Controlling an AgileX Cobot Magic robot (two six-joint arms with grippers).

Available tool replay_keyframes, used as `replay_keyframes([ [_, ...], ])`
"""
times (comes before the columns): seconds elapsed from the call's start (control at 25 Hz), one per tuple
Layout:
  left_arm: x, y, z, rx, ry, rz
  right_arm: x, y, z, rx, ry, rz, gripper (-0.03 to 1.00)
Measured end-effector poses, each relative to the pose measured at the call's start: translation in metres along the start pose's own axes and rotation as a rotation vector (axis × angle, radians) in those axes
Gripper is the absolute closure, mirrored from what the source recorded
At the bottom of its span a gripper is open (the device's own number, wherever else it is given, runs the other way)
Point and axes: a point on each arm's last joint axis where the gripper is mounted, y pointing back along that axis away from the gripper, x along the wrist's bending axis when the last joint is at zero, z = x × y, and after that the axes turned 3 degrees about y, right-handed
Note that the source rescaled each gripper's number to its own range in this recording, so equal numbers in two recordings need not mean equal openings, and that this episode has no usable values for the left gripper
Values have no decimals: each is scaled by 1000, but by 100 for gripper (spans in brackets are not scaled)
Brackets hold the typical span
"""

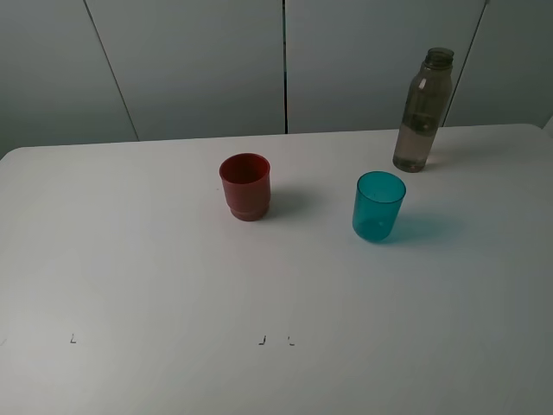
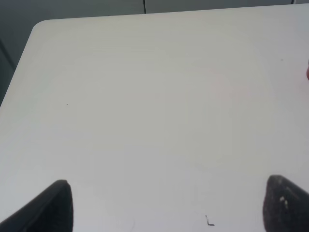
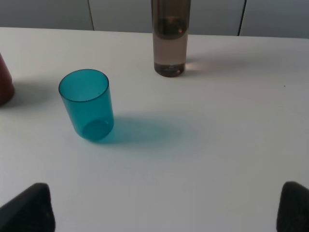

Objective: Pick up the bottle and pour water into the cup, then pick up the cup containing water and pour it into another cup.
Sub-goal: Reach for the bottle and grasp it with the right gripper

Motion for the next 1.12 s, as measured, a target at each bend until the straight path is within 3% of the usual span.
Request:
replay_keyframes([
  [1.12, 0, 0, 0, 0, 0, 0, 0, 0, 0, 0, 0, 0, -3],
])
